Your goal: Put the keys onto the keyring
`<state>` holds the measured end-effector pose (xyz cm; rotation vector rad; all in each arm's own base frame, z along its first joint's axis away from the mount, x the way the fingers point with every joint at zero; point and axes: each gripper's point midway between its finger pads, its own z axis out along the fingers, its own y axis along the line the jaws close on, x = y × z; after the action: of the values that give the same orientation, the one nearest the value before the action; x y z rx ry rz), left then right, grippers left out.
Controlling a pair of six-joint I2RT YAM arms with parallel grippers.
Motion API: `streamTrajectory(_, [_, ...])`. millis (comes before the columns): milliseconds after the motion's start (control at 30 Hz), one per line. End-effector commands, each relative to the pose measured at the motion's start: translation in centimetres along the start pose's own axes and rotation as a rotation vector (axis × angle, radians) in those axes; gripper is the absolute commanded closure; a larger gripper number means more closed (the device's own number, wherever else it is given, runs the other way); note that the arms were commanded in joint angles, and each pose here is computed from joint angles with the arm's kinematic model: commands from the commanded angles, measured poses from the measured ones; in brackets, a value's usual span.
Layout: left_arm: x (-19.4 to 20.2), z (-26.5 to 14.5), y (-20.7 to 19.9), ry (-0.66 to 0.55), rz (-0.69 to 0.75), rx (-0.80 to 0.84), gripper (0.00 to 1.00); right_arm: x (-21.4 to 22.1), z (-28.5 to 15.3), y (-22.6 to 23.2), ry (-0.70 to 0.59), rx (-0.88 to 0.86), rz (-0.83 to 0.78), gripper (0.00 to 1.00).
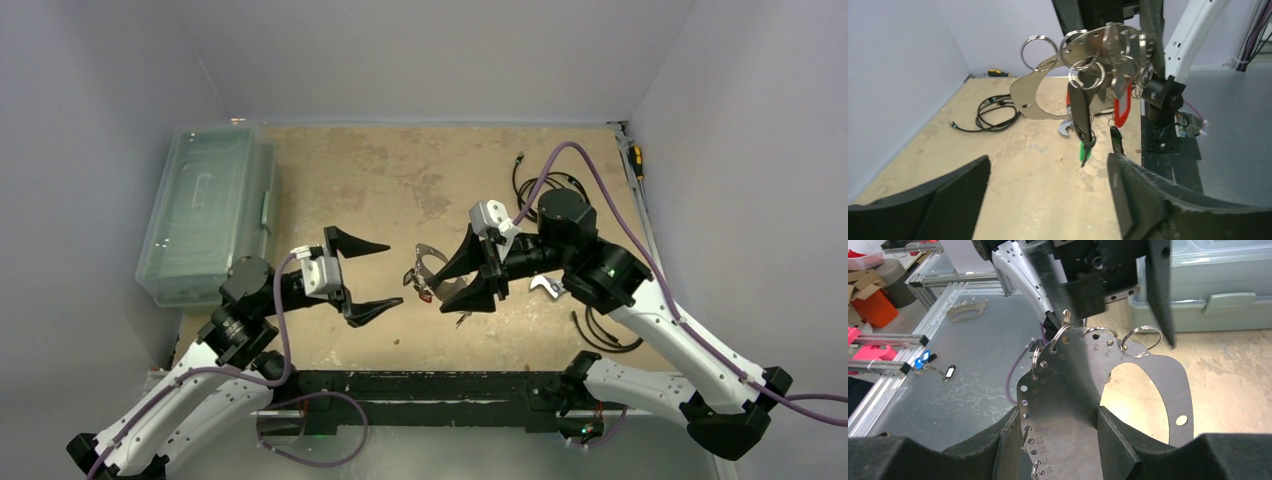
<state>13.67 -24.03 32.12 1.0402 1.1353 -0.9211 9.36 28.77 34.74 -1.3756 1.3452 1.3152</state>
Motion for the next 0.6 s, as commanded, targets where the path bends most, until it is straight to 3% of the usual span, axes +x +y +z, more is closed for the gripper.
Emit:
streamTrajectory(0, [-2.7, -0.3, -1.3, -0.094, 0.024, 0.063, 0.06, -2.7, -0.6, 0.2, -0.060, 0.027, -0.088, 1.00])
streamTrajectory(100, [-3.0, -0.2, -1.3, -0.115, -0.005, 0.056, 0.05, -2.8, -0.5, 0.1, -0.061, 0.021, -0.087, 1.00])
streamTrajectory(300, [-2.9, 0.7, -1.1, -0.131, -0.052, 0.071, 0.26, -2.6, -0.2, 0.1, -0.056, 0.002, -0.075, 1.00])
streamTrajectory(567, [-3.1, 1.8, -1.0, -0.169, -0.107, 0.103, 0.36, -2.5, 0.0, 0.1, -0.060, -0.009, -0.071, 1.00])
